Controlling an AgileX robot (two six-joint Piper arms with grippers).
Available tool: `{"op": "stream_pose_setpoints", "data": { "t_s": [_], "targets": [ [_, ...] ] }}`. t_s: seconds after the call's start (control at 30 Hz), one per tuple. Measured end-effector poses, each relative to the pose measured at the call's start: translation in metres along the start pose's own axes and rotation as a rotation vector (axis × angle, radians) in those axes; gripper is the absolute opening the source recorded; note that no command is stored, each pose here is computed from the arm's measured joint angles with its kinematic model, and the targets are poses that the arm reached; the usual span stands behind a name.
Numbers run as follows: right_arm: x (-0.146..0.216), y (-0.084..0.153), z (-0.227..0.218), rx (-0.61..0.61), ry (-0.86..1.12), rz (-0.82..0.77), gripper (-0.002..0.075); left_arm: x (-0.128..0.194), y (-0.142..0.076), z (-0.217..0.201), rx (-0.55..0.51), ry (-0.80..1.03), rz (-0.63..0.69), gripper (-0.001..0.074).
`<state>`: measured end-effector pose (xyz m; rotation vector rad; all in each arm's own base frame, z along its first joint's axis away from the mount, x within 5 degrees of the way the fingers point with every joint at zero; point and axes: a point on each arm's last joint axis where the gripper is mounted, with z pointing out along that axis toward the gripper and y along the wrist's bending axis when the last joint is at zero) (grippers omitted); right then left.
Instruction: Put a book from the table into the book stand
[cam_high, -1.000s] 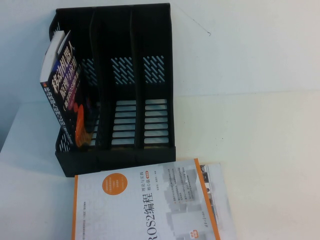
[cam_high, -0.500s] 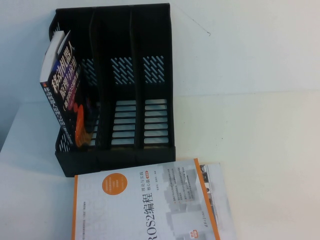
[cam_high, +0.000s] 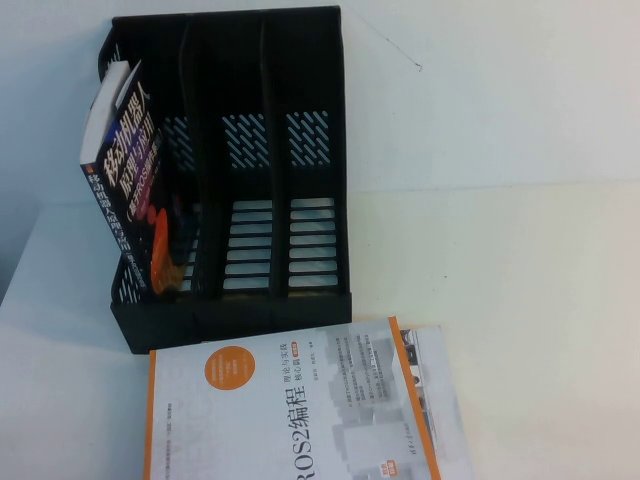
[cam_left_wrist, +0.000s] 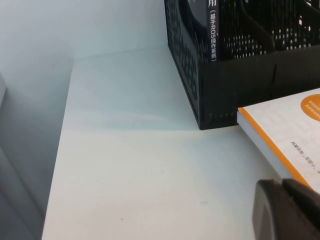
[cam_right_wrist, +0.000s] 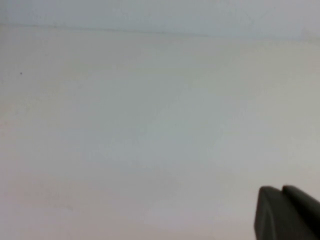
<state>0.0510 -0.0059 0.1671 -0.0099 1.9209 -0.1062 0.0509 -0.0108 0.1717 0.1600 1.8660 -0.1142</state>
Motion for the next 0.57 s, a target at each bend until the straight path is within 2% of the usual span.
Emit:
{"op": "stream_pose_setpoints", "data": {
  "t_s": [0.17, 0.57],
  "targets": [
    [-0.0001, -0.0015, 0.0, 0.016, -0.001, -0.049, 0.0003, 0.0, 0.0, 0.0, 0.0, 0.0, 0.0, -0.0003],
    [0.0001, -0.0007, 0.0, 0.008, 0.001, -0.033, 0.0003, 0.0, 0.0, 0.0, 0.0, 0.0, 0.0, -0.0003]
  ]
}}
